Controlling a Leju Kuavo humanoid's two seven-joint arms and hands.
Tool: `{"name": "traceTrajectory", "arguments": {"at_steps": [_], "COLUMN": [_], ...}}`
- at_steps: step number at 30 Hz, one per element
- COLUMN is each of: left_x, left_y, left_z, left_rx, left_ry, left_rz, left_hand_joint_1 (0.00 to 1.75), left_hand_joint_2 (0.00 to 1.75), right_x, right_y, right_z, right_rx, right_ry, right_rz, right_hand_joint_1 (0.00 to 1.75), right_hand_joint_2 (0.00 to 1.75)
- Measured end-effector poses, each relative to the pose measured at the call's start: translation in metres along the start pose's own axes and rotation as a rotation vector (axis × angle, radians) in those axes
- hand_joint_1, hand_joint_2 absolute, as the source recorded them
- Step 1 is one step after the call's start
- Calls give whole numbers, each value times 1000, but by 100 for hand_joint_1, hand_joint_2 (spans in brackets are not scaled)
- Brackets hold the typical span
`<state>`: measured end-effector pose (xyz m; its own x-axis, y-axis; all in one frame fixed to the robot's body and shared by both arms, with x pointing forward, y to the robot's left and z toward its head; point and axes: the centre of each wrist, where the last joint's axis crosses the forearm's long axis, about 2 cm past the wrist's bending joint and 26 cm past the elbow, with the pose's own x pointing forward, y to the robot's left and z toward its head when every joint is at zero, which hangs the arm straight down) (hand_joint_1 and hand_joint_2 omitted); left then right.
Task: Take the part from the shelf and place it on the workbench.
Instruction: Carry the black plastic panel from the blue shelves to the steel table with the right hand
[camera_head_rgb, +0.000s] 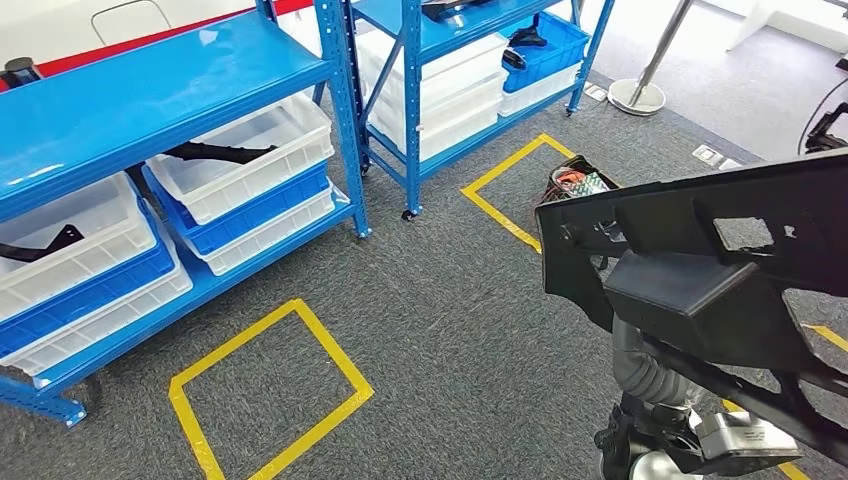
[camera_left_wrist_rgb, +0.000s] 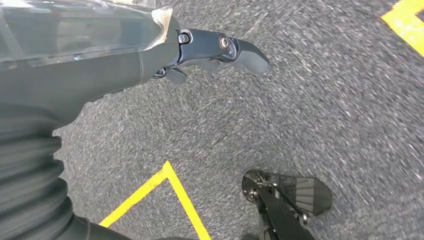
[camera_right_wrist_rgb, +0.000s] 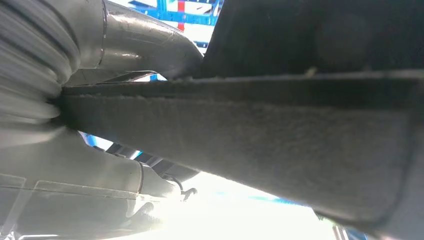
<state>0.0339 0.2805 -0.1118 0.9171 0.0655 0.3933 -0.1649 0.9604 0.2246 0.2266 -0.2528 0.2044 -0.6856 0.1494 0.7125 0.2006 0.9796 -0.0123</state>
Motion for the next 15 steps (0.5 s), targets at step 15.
{"name": "traceTrajectory", "arguments": {"at_steps": [15], "left_x": [1], "left_y": [1], "left_z": [-1], "left_rx": [-1], "left_ry": [-4], "left_rz": [-3], "left_hand_joint_1": [0], "left_hand_joint_2": [175], "right_x": [-2], "right_y": [0], "right_z": [0], "right_rx": [-8], "right_ry": [0], "right_rz": [3], "right_hand_joint_1": [175], "right_hand_joint_2": [175]}}
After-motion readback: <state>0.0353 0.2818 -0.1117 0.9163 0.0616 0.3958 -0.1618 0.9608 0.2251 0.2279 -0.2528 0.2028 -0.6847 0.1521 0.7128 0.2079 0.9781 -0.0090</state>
